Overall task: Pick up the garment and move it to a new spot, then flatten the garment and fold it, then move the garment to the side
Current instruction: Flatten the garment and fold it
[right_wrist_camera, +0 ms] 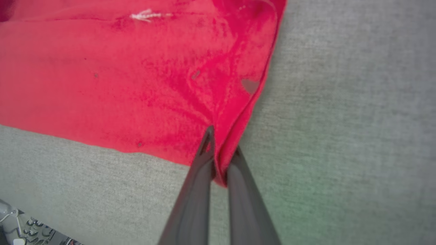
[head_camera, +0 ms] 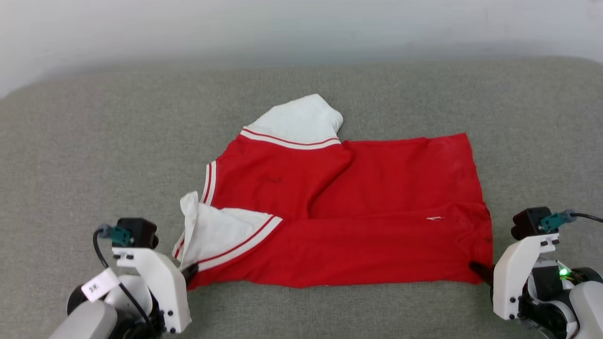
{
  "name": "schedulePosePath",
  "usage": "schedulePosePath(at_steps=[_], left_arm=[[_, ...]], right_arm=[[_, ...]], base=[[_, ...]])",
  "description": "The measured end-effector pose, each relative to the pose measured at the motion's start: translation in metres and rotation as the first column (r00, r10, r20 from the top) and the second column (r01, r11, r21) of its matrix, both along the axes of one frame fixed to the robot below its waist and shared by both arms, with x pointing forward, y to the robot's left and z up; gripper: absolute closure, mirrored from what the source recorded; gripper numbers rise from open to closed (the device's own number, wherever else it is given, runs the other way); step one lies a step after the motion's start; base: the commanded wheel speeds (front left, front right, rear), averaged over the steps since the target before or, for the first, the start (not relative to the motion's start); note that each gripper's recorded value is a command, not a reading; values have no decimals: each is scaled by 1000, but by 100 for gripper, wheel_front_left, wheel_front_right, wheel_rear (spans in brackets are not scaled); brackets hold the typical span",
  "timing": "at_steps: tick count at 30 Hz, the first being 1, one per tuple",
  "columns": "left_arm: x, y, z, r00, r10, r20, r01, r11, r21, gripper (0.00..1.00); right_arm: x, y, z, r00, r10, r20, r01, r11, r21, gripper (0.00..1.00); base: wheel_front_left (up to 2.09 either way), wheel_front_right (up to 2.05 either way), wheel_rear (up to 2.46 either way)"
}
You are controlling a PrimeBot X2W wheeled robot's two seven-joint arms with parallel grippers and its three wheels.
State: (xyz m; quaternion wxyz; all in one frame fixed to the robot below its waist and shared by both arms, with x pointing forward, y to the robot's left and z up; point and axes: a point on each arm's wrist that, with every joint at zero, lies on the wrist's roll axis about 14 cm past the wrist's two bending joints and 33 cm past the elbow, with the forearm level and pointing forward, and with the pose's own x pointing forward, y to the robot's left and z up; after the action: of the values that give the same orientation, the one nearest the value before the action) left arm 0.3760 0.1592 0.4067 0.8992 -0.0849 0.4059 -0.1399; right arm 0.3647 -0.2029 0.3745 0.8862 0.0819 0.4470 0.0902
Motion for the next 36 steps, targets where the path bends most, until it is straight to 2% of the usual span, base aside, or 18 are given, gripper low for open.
schedulePosePath(at_steps=[15, 20, 24, 25, 26, 27, 28, 29, 30, 36], left_arm=[[-69, 33, 11, 995, 105, -1, -105, 994, 15, 100], [-90, 40, 2, 989, 141, -50, -140, 990, 8, 100], [-101, 33, -12, 984, 153, -96, -156, 987, -26, 100], [-102, 31, -16, 983, 154, -105, -158, 987, -31, 100], [-102, 29, -19, 982, 159, -103, -164, 986, -39, 100], [-101, 28, -22, 980, 168, -103, -173, 984, -47, 92], [-101, 26, -25, 980, 167, -113, -173, 984, -51, 64], [-100, 25, -27, 979, 168, -114, -175, 983, -55, 13], [-97, 24, -27, 979, 175, -104, -182, 982, -59, 0], [-74, 30, -18, 984, 181, 1, -181, 983, -38, 0]], right_arm=[[-53, 17, 24, 995, 60, 77, -62, 998, 21, 100], [-76, 18, 14, 998, 47, 40, -49, 998, 39, 100], [-87, 13, 4, 1000, -3, 20, 2, 998, 57, 100], [-89, 12, 1, 1000, -20, 15, 19, 998, 62, 98], [-90, 12, -1, 999, -38, 13, 37, 997, 72, 69], [-92, 13, -4, 998, -54, 11, 53, 995, 81, 18], [-92, 13, -6, 998, -67, 16, 65, 994, 87, 0], [-91, 14, -7, 997, -79, 23, 76, 992, 97, 0], [-90, 15, -6, 995, -90, 39, 86, 991, 105, 0], [-72, 12, 14, 962, -163, 219, 137, 982, 130, 0]], base=[[0, 0, 0], [0, 0, 0], [0, 0, 0], [0, 0, 0], [0, 0, 0], [0, 0, 0], [0, 0, 0], [0, 0, 0], [0, 0, 0], [0, 0, 0]])
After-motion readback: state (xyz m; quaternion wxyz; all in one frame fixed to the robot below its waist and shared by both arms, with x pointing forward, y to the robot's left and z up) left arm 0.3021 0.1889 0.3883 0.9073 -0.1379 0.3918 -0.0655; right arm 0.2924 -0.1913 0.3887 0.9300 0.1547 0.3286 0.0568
